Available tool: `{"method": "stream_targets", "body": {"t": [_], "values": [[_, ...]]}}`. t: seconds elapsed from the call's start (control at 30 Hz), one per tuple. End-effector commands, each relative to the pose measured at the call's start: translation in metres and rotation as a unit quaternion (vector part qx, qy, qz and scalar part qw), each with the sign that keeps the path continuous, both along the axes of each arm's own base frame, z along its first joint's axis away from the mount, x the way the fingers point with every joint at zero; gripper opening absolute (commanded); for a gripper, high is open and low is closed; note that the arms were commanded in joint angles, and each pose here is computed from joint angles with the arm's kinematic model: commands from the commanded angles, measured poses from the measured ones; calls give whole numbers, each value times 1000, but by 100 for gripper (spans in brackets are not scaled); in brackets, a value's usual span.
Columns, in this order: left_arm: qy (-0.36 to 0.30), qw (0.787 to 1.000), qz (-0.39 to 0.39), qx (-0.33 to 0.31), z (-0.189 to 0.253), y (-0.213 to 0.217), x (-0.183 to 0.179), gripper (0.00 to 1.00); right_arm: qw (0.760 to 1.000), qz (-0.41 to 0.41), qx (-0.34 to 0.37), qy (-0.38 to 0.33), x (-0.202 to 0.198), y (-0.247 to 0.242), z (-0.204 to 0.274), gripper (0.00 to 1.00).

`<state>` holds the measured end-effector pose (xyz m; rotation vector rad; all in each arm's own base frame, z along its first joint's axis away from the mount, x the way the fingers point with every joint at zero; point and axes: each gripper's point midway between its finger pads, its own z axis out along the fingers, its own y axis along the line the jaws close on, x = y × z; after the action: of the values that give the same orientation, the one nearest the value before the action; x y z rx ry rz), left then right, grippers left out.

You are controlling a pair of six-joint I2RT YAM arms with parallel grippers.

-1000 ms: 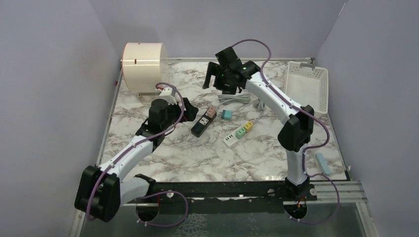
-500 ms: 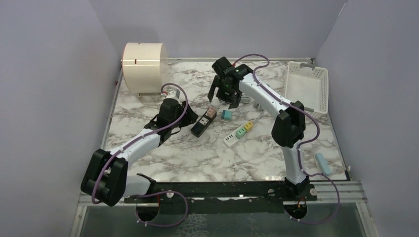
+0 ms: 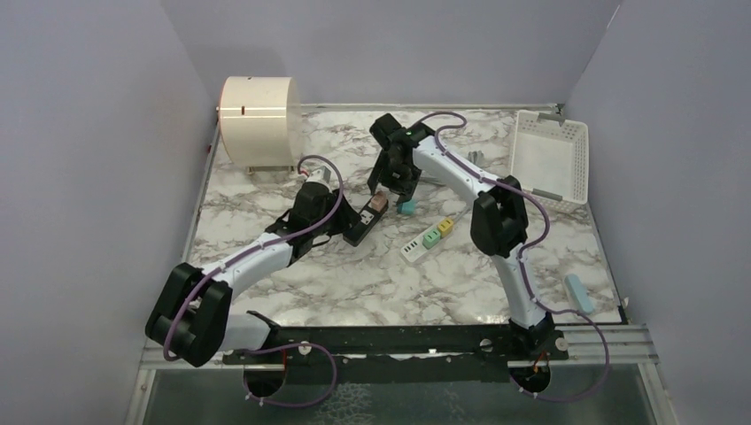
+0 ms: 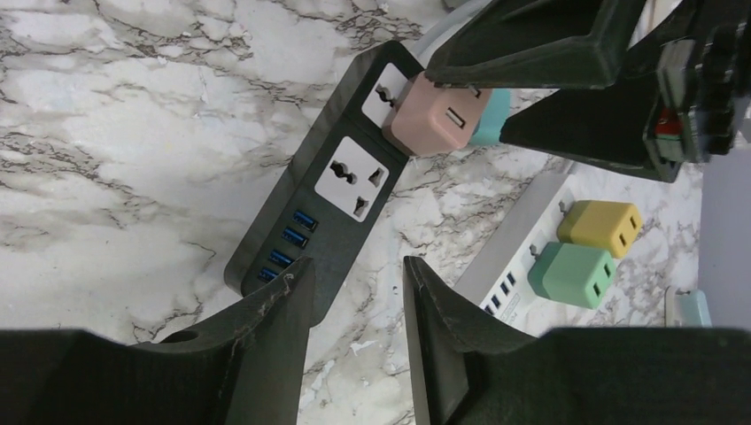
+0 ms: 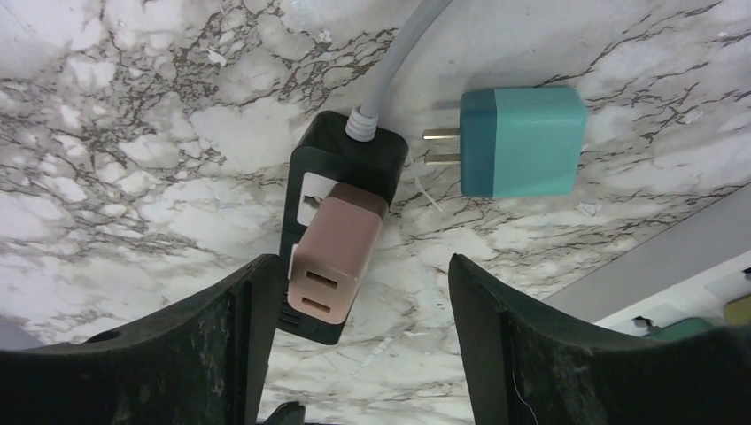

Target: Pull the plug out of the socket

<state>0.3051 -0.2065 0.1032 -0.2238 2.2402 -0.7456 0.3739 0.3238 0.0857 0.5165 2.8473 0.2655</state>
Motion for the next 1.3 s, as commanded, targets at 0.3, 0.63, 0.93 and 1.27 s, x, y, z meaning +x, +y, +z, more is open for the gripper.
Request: {"method": "stream_targets", "body": {"t": [0.3, 0.63, 0.93, 1.27], "values": [[19, 999, -17, -24, -17, -25, 2, 37, 1000, 1, 12, 21, 1, 15, -16, 59], [35, 999, -26, -21, -36, -32, 4, 30, 1000, 6, 17, 21, 4, 20, -21, 17], [51, 998, -19, -15, -50, -29, 2, 21, 999, 17, 40, 2, 6, 25, 0, 1], [78, 997, -10, 3, -74, -24, -4, 18, 995, 30, 87, -42, 12, 36, 56, 1]]}}
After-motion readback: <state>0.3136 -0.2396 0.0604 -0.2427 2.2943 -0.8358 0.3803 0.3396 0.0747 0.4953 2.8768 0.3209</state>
